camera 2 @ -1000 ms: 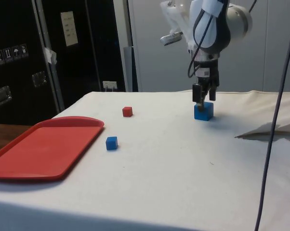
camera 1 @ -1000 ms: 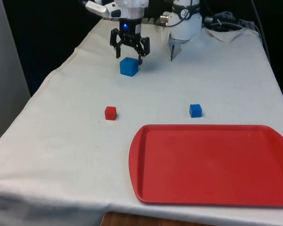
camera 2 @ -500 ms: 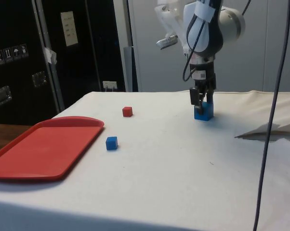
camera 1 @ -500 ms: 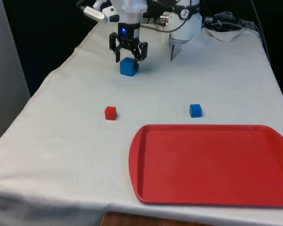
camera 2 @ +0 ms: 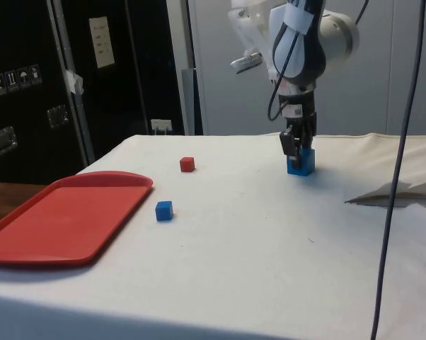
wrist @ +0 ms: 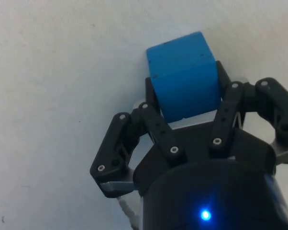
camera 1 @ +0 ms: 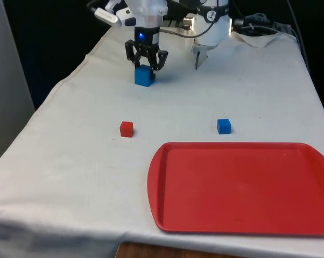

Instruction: Pick up the largest block and place it onto the tray.

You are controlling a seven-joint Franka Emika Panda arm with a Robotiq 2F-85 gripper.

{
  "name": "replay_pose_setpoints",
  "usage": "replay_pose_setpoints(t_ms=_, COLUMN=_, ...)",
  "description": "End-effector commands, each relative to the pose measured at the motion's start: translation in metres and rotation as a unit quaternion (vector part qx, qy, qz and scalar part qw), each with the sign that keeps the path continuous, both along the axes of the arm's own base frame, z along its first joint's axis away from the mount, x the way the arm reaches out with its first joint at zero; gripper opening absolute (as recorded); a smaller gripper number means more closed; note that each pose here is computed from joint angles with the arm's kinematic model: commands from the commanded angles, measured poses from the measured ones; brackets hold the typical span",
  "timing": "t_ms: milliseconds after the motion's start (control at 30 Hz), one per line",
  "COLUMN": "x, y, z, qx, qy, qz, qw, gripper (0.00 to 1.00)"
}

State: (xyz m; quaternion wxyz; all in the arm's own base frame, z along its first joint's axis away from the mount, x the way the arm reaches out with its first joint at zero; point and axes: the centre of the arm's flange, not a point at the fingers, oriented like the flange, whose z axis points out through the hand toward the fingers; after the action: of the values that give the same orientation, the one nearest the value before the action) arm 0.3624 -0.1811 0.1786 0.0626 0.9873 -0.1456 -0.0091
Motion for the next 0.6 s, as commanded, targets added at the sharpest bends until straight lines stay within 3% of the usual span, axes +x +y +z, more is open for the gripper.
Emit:
replay_pose_setpoints(t_ms=0, x=0.004, y=0.001, z=0.004, qx=0.007, qy=-0.005, qz=0.001, qw=0.99996, gripper=0.02)
replay_pose_setpoints(t_ms=67, x=0.011, y=-0.001, z=0.008, qx=0.004, qy=-0.008, qz=0.002, qw=0.99996, gripper=0.02)
replay_pose_setpoints(t_ms=100, x=0.006, y=-0.001, z=0.003, qx=-0.002, qy=-0.005, qz=0.001, qw=0.99998, gripper=0.02)
replay_pose_setpoints(t_ms=367, x=0.032, y=-0.005, z=0.025, qx=0.007, qy=-0.015, qz=0.003, qw=0.99985, gripper=0.02)
replay_pose_setpoints(t_ms=433, x=0.036, y=-0.004, z=0.030, qx=0.013, qy=-0.024, qz=0.004, qw=0.99963, gripper=0.02)
replay_pose_setpoints(t_ms=467, x=0.041, y=-0.005, z=0.032, qx=0.010, qy=-0.019, qz=0.005, qw=0.99975, gripper=0.02)
replay_pose_setpoints(t_ms=567, x=0.050, y=-0.005, z=0.040, qx=0.014, qy=-0.022, qz=0.006, qw=0.99963, gripper=0.02)
